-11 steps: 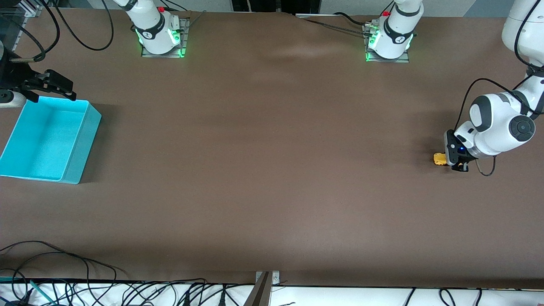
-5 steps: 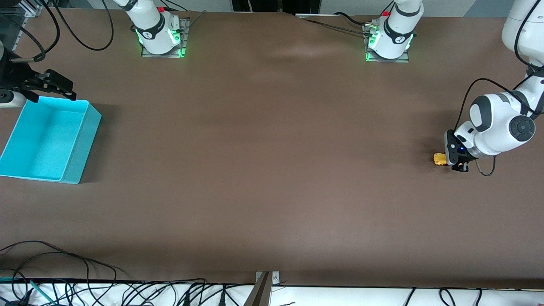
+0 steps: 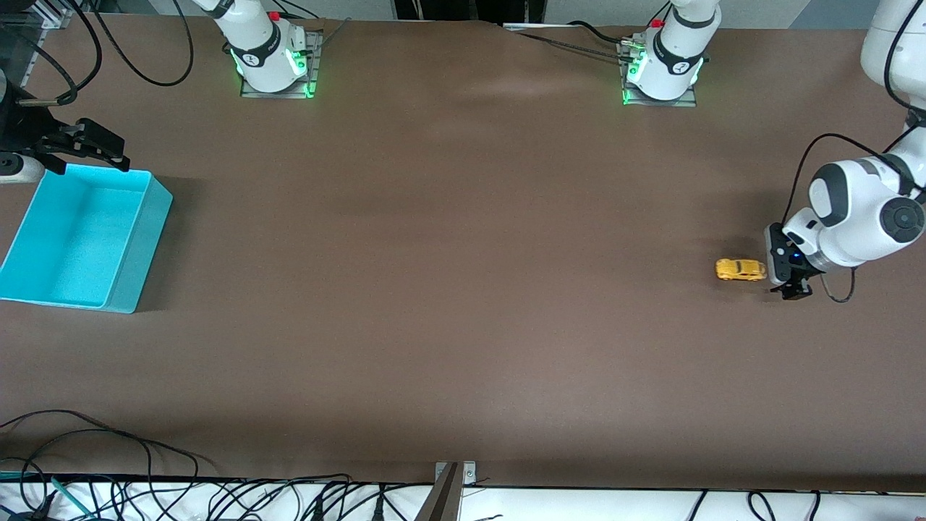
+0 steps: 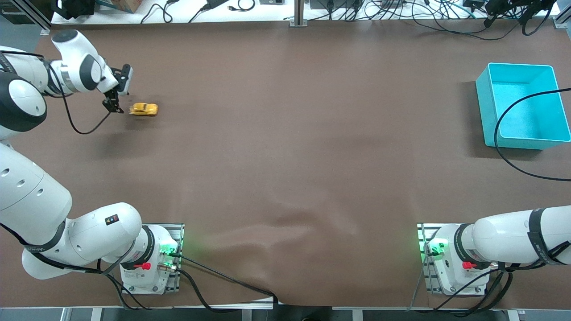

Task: Wind up and store yellow beetle car
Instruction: 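Open and raise the left gripper, letting the car roll away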

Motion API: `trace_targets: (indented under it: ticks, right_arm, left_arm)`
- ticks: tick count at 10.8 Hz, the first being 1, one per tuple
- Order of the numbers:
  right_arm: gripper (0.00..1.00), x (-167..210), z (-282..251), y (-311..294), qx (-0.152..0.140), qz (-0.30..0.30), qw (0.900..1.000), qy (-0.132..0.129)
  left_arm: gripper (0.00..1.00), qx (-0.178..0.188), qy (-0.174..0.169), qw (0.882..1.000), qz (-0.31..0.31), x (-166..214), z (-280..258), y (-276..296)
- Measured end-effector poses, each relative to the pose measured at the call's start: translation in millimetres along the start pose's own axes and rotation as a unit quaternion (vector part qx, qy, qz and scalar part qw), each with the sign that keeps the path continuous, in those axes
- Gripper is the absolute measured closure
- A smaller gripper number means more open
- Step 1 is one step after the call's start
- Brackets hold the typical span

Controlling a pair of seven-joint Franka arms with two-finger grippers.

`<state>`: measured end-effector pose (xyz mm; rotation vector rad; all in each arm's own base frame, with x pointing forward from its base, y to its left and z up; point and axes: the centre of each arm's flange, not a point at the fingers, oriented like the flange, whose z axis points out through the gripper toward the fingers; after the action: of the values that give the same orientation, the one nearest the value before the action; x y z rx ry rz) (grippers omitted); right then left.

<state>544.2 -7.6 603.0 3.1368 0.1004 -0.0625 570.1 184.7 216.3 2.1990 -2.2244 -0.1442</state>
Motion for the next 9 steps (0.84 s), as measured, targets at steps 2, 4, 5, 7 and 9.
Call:
trace_targets:
  ticks: [2,4,5,7,9]
  right_arm:
    - [0.00,0,0,0,0.000,0.000,1.000,0.000]
    - [0.00,0,0,0,0.000,0.000,1.000,0.000]
    - [0.00,0,0,0,0.000,0.000,1.000,0.000]
    - [0.00,0,0,0,0.000,0.000,1.000,0.000]
    - [0.00,0,0,0,0.000,0.000,1.000,0.000]
  left_arm:
    - [0.00,-0.034,-0.008,0.999,-0.003,-3,-60,-6]
    - [0.00,-0.055,-0.013,0.998,-0.030,-9,-116,-8]
    - [0.00,-0.061,-0.006,0.997,-0.051,-13,-139,-9]
    - [0.00,-0.068,0.002,0.993,-0.095,-22,-182,-13]
    - [0.00,-0.081,0.013,0.988,-0.132,-14,-222,-16]
